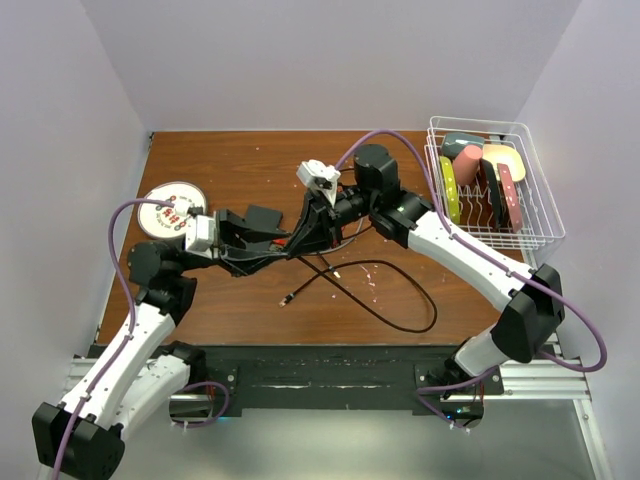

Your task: Insert the plug into the switch port

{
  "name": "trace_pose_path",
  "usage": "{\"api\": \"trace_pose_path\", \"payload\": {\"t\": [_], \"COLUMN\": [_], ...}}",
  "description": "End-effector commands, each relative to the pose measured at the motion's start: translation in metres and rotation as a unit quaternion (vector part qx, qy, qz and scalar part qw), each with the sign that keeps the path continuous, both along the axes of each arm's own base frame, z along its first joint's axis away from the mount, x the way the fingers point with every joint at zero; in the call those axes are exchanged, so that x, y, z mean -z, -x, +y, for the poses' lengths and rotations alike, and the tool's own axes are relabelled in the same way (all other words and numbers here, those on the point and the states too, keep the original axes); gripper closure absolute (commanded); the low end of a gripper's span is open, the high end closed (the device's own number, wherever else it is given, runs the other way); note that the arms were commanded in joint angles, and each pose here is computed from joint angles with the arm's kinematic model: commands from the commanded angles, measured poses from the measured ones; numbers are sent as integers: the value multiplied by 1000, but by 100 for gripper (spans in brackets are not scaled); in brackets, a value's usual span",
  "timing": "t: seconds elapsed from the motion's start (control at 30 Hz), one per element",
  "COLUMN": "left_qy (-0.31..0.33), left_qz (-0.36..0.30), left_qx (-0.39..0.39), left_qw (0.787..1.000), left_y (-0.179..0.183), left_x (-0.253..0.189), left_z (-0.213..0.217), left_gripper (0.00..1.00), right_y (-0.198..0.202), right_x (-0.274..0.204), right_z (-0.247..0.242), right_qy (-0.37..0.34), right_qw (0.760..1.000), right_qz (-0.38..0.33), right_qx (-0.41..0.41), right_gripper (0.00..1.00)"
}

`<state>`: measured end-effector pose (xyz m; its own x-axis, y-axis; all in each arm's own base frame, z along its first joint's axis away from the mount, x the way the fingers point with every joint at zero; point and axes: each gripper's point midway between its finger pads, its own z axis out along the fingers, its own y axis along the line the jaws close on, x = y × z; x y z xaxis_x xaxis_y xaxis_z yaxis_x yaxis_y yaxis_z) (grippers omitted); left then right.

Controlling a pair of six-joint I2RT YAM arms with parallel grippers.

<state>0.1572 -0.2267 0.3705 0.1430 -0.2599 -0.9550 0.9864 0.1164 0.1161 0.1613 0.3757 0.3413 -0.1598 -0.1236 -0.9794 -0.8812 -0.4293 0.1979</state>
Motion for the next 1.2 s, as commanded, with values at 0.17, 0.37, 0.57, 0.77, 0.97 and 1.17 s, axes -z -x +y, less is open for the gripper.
{"api": "trace_pose_path", "payload": {"t": [0.17, 0.37, 0.57, 0.77, 0.97, 1.17], "left_qy": [6, 26, 53, 87, 112, 114], "left_qz": [-14, 26, 102, 200, 289, 337], "left_qx": [8, -34, -127, -223, -296, -312], "left_qw": [1000, 999, 985, 950, 904, 881], "left_y": [4, -13, -49, -87, -114, -123], "left_x": [-10, -19, -30, -28, -15, -3], "left_z": [-1, 2, 11, 27, 44, 46], "left_gripper": [100, 100, 100, 100, 100, 100], "right_y": [-4, -40, -76, -95, -104, -112], "right_x": [-29, -39, -55, -67, -56, -33], "right_z": [3, 7, -9, -27, -25, -6], "right_qy": [-29, -22, -17, -46, -33, 0], "right_qw": [999, 987, 951, 914, 892, 879], "right_qz": [-22, -33, -53, -61, -73, -93], "right_qx": [19, 158, 305, 399, 445, 468], "right_gripper": [100, 53, 18, 3, 4, 11]}}
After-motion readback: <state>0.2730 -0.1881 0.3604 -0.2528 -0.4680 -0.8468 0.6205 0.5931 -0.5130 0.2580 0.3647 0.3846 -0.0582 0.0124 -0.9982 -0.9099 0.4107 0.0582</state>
